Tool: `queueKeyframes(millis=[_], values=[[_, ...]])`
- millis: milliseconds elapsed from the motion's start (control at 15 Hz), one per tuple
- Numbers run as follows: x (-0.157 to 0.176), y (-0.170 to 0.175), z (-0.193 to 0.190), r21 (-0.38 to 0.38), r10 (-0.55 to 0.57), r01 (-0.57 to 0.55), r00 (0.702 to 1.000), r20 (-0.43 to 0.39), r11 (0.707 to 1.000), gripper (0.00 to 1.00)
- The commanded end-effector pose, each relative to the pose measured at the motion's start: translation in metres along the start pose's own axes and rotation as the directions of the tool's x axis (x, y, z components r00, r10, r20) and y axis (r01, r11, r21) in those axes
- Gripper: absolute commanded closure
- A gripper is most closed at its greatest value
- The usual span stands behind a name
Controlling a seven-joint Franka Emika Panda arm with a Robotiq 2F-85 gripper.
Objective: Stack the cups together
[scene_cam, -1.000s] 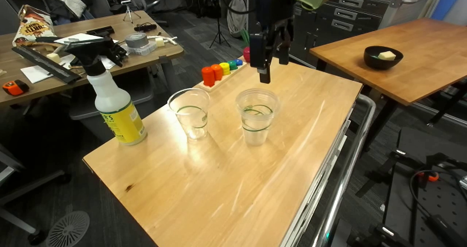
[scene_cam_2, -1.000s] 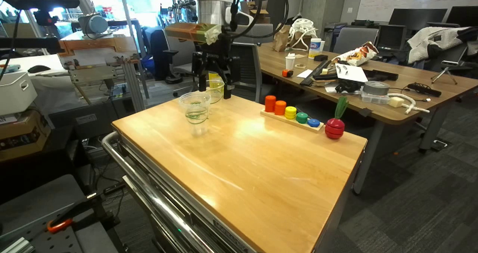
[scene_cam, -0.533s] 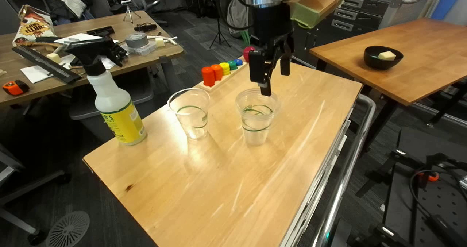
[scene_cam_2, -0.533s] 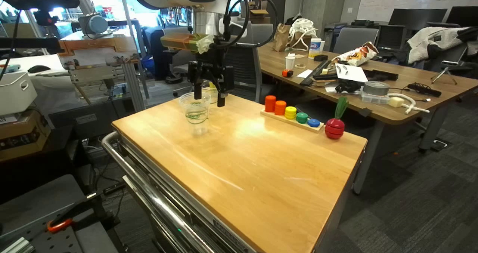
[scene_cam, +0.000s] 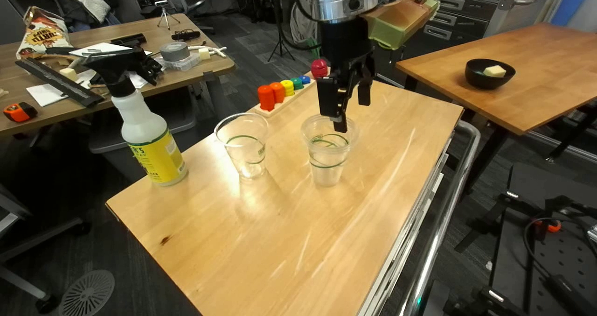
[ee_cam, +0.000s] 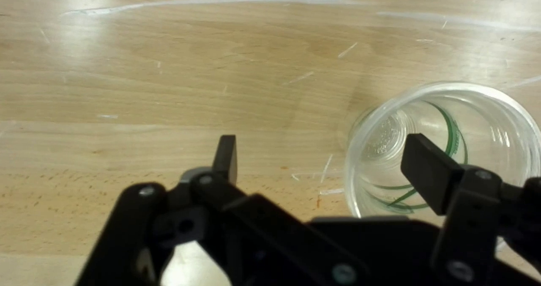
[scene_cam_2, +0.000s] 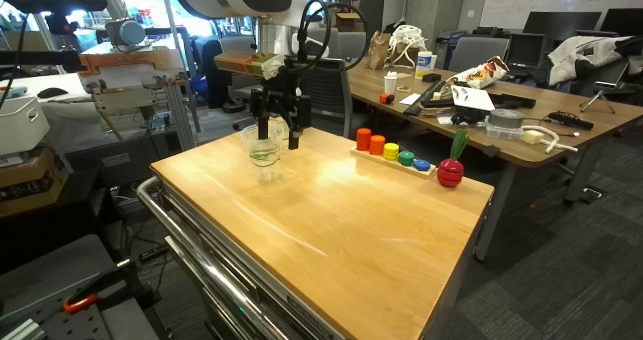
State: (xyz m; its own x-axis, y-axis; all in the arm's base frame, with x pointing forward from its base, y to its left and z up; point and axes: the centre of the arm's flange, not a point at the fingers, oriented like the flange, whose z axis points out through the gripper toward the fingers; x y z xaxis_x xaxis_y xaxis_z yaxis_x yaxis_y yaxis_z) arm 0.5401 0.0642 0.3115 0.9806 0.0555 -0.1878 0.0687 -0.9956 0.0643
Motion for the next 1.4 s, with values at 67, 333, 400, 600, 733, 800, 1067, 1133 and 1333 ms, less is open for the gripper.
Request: queueKeyframes(millis=[67,333,400,600,733,800,1067,1133,1333], values=[[0.003,-0.011,0.001,0.049,-0.011,0.012,1.0,-0.027,0.999,0.42],[0.006,-0.014,-0.002,0.091,0.002,0.001,0.999,-0.042,0.996,0.72],[0.006,-0.013,-0.002,0.096,0.002,0.002,0.999,-0.04,0.995,0.81],[0.006,-0.013,0.002,0.106,0.003,0.001,1.0,-0.031,0.994,0.91],[0.007,-0.011,0.002,0.114,0.005,-0.001,1.0,-0.028,0.993,0.91],[0.007,-0.011,0.002,0.117,0.006,-0.003,1.0,-0.027,0.993,0.9],[0.012,-0.007,-0.008,0.11,0.055,-0.054,0.999,-0.004,0.992,0.9],[0.013,-0.005,-0.018,0.111,0.062,-0.063,0.998,0.01,0.992,0.91],[0.01,-0.003,-0.048,0.116,0.052,-0.061,0.996,0.078,0.991,0.9]])
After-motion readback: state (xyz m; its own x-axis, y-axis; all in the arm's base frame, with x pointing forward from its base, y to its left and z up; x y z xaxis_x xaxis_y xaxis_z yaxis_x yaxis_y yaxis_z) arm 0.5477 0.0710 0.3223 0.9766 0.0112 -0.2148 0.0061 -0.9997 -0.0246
